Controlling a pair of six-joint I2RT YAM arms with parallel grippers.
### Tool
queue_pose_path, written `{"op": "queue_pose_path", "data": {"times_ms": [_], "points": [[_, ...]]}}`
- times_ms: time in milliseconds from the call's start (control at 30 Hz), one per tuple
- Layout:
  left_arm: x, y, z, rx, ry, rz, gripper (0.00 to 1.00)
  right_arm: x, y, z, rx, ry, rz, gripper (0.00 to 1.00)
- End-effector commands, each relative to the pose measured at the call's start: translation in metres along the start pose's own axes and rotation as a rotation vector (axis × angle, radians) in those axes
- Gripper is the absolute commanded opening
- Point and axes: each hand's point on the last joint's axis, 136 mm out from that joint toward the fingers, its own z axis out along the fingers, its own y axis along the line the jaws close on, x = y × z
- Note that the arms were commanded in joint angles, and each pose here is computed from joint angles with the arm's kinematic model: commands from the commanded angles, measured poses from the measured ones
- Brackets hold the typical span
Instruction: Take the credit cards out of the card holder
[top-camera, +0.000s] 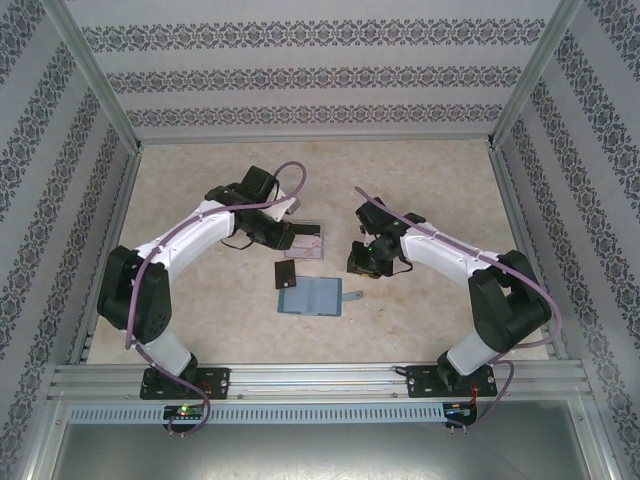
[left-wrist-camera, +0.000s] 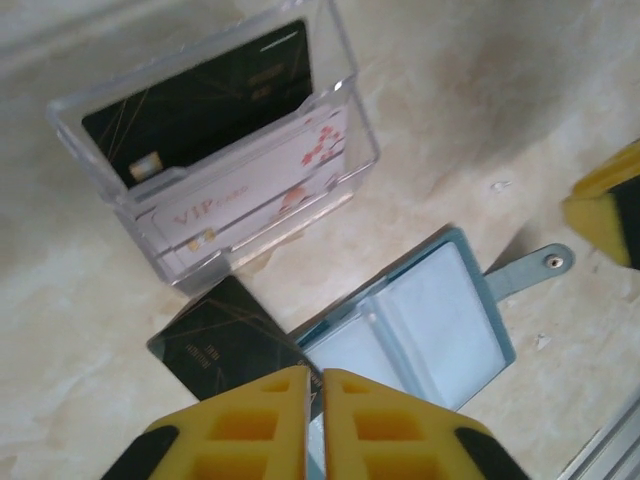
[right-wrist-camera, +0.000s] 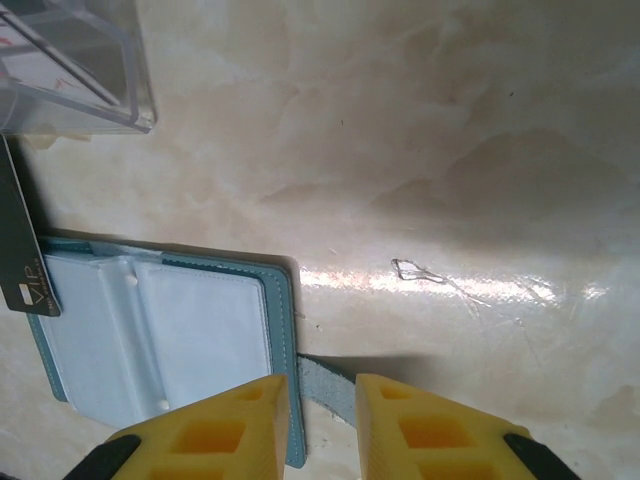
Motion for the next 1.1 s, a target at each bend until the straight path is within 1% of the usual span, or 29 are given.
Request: {"op": "queue_pose_path", "data": {"times_ms": [0,100,233,300,433,600,800,933,1067], "points": [[0.024,0.016,0.006,-0.034,0.066,-0.106,0.17,0.007,0.001,-0.001,-0.018,0.015,-0.018,0.25],[0.031,0.022,0.007,-0.013,0.03,-0.198,0.21,0.009,0.019,0.005,-0.086,0.03,-0.023,0.24],[0.051,0.04,0.011,-0.02,0.02,-0.355,0.23,0.013,0.05,0.015,-0.155,0.049,-0.051,0.24],[0.057,0.043,0.016,0.019,0.006,-0.427,0.24,0.015,0.066,0.022,-0.19,0.061,-0.06,0.24],[0.059,0.038,0.026,0.131,-0.041,-0.511,0.28,0.017,0.09,0.037,-0.247,0.067,-0.067,0.23],[0.063,0.038,0.04,0.19,-0.052,-0.563,0.29,0.014,0.106,0.049,-0.288,0.048,-0.063,0.23],[0.075,0.047,0.054,0.179,-0.027,-0.603,0.27,0.016,0.12,0.061,-0.306,0.067,-0.065,0.23],[0.08,0.05,0.059,0.193,-0.019,-0.616,0.23,0.017,0.125,0.068,-0.305,0.08,-0.069,0.23],[0.085,0.05,0.065,0.209,-0.006,-0.628,0.17,0.018,0.128,0.076,-0.306,0.097,-0.067,0.23]]}}
